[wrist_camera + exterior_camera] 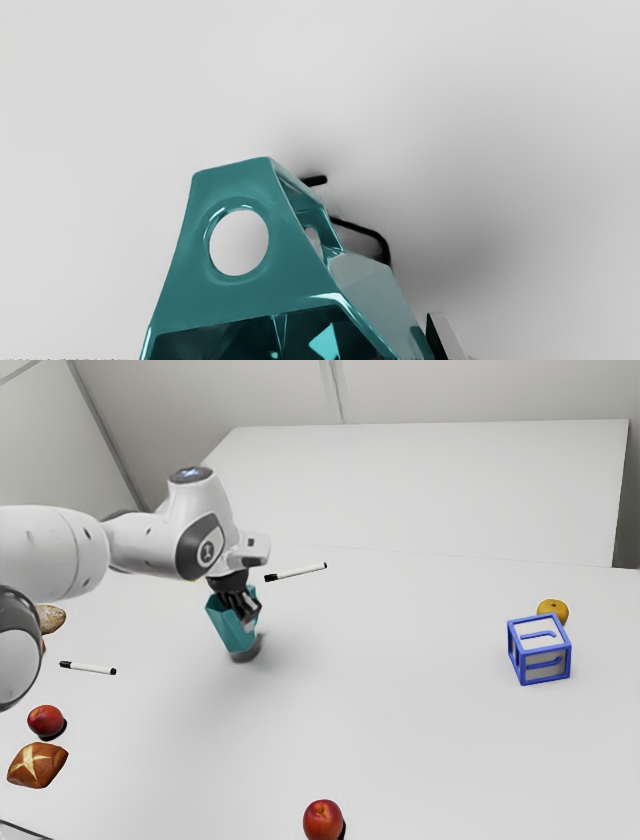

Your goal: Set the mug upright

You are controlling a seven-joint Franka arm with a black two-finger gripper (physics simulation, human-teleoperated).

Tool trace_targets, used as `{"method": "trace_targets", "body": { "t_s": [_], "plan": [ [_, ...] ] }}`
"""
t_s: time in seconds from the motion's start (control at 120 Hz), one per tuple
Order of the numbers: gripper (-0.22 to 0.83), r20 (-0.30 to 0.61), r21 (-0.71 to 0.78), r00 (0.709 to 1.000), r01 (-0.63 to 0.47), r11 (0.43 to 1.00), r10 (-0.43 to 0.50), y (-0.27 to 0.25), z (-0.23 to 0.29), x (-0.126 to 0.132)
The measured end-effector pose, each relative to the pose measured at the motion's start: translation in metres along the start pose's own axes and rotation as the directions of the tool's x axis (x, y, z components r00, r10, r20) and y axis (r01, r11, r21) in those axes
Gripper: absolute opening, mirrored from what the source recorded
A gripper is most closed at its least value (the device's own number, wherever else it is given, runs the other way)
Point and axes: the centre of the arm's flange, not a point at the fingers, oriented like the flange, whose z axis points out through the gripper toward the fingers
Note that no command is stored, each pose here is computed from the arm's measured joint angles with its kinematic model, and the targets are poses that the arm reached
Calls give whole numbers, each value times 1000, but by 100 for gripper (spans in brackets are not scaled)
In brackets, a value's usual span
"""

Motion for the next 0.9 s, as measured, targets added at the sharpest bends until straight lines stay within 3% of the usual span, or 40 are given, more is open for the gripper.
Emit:
{"method": "trace_targets", "body": {
  "t_s": [0.542,0.9],
  "plan": [
    [-17,22,46,996,83,996,-84,18,20,-11],
    [6,13,35,992,127,991,-128,21,18,-12]
  ]
}}
